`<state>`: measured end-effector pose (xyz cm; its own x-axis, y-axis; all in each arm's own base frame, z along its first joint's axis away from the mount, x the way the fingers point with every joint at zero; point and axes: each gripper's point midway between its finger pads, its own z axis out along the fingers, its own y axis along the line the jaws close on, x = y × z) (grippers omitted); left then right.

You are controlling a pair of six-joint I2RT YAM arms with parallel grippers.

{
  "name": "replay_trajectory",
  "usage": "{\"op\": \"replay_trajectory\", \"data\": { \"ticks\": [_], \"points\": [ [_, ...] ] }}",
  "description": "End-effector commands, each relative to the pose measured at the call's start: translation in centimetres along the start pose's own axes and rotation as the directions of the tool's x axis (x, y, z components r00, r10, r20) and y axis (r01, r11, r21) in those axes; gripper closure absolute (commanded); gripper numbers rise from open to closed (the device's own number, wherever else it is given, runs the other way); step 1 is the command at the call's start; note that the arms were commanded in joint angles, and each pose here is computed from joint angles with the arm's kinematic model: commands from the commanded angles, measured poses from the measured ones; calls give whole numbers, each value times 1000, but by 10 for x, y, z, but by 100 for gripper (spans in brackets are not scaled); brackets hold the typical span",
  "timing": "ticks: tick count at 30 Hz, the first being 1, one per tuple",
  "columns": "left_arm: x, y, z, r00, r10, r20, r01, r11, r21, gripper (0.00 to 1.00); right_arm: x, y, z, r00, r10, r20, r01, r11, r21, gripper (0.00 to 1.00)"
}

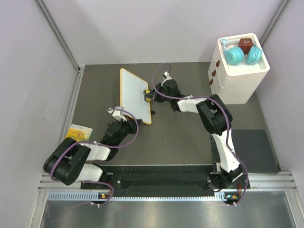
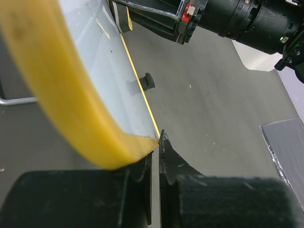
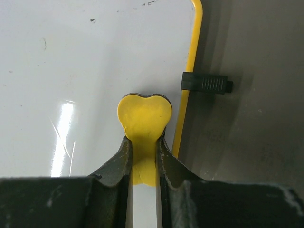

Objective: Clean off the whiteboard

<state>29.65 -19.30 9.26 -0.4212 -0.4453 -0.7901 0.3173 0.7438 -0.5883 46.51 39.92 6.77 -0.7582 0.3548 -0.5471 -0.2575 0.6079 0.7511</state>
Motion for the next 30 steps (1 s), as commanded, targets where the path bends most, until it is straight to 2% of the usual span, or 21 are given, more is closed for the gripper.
{"op": "replay_trajectory", "data": {
  "ticks": [1, 6, 8, 9, 10, 18, 23, 27, 29, 30],
  "points": [
    [34, -6, -10, 990, 46, -133, -39, 998, 57, 100, 61, -9, -7, 984, -20, -178, 22, 1000, 12, 100],
    [35, -6, -11, 990, 46, -133, -39, 998, 55, 100, 52, -10, 8, 987, -35, -160, 39, 999, 21, 100],
    [34, -6, -10, 990, 47, -131, -40, 998, 54, 100, 37, 3, 19, 988, -47, -144, 47, 999, -6, 100],
    [34, -7, -11, 990, 47, -132, -40, 998, 56, 100, 44, -10, 25, 985, -29, -172, 34, 999, 24, 100],
    [35, -6, -10, 990, 47, -132, -40, 998, 53, 100, 25, 5, 33, 989, -41, -142, 41, 999, -6, 100],
    [34, -7, -11, 990, 51, -131, -43, 997, 58, 100, -16, 19, 63, 995, 20, -93, -23, 999, -36, 100],
    [35, -8, -11, 989, 54, -134, -46, 997, 63, 100, -41, 11, 58, 998, 51, -45, -52, 999, -17, 100],
    [34, -8, -11, 990, 53, -131, -45, 997, 60, 100, -38, 8, 40, 998, 3, -63, -3, 1000, -2, 100],
    [34, -9, -10, 990, 53, -130, -45, 997, 62, 100, -21, -6, 31, 996, 5, -91, -3, 1000, 27, 100],
    [34, -8, -10, 990, 53, -133, -45, 997, 61, 100, -25, 2, 23, 997, -2, -82, 4, 1000, 13, 100]
  ]
}}
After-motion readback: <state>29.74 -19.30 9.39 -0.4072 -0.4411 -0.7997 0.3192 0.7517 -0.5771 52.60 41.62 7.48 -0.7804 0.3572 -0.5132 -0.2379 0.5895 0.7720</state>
